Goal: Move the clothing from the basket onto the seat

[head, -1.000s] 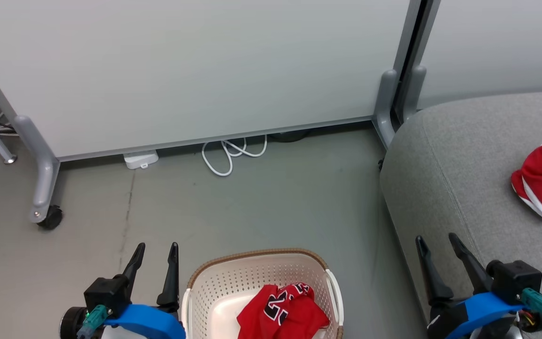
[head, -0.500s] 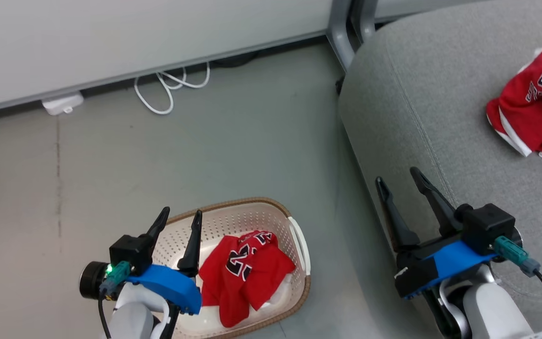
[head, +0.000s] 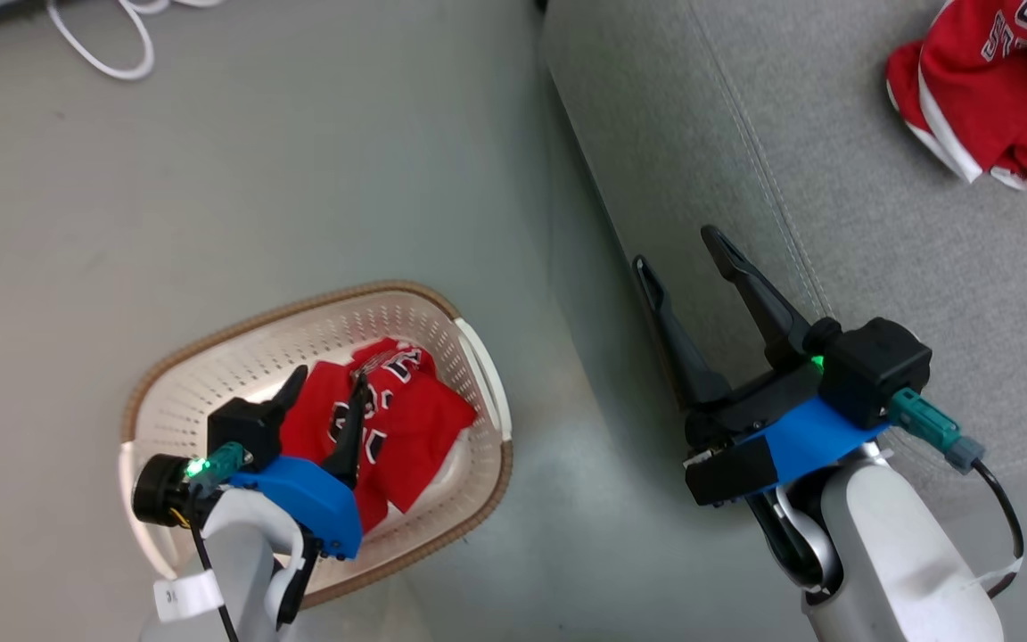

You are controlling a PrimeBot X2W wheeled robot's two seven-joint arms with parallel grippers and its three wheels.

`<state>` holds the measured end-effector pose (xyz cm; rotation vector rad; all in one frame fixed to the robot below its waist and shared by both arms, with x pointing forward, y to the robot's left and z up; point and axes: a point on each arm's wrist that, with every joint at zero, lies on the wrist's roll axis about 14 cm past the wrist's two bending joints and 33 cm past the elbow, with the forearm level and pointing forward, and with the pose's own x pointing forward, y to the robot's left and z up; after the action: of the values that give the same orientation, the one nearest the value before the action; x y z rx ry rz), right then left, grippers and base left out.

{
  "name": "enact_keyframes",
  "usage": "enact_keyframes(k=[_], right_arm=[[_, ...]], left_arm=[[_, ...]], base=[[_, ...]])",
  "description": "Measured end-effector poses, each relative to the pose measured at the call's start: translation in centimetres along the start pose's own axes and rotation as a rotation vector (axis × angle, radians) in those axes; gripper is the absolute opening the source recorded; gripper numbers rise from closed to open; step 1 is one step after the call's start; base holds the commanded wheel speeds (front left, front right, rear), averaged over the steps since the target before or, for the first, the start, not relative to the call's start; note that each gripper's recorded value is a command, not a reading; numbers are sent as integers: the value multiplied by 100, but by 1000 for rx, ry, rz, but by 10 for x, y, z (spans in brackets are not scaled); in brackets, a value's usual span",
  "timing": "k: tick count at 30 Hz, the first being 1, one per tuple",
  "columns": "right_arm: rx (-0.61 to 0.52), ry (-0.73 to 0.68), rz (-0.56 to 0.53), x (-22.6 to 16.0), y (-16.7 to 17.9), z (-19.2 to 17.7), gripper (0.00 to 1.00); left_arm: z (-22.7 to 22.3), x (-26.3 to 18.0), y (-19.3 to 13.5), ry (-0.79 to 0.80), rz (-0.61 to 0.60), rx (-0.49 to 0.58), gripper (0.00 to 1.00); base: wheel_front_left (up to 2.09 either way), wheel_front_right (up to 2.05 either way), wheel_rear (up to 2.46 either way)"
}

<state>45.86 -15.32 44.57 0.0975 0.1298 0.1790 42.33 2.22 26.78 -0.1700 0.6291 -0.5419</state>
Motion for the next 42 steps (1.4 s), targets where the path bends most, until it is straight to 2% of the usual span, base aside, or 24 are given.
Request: enact_keyframes(k=[9, 20, 34, 42], right_arm=[[-4, 41, -22, 15, -14, -27, 100], [2, 91, -26, 25, -20, -58, 100], [29, 114, -33, 31, -26, -78, 100], [38, 123, -34, 31, -26, -84, 100]], left_arm=[[-56, 34, 13, 174, -12, -25, 100], [-107, 63, 35, 350, 38, -79, 100], [-160, 65, 53, 578, 144, -137, 100], [-171, 65, 54, 623, 165, -147, 100]], base=[[0, 0, 0], [0, 0, 0], [0, 0, 0], [0, 0, 0]])
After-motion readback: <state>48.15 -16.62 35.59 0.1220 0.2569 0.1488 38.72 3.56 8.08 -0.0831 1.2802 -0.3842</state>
